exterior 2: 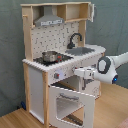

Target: Play with the kitchen

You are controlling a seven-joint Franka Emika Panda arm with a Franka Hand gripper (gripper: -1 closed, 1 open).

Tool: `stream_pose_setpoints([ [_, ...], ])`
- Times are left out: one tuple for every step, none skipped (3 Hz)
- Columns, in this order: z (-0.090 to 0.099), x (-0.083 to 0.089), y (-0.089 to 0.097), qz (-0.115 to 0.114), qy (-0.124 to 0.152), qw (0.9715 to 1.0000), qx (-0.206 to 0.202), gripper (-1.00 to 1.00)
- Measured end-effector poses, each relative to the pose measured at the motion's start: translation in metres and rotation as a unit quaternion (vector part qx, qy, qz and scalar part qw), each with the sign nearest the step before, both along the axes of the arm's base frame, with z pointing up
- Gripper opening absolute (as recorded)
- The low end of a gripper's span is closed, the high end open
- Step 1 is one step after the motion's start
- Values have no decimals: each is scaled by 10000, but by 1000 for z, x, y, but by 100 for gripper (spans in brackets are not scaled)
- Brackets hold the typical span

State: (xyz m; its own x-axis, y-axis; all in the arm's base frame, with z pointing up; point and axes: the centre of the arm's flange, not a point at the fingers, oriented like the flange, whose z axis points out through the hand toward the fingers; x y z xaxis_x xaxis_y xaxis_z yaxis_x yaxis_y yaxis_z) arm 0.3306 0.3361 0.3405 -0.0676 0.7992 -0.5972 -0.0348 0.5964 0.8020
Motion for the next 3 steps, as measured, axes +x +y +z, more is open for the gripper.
stream_pose_setpoints([
  [-4, 10, 11, 38, 88, 10000, -8, 100],
  [-4, 14, 17, 264, 19, 9979, -585, 100],
  [-4, 14, 16, 258, 17, 9979, -593, 100],
])
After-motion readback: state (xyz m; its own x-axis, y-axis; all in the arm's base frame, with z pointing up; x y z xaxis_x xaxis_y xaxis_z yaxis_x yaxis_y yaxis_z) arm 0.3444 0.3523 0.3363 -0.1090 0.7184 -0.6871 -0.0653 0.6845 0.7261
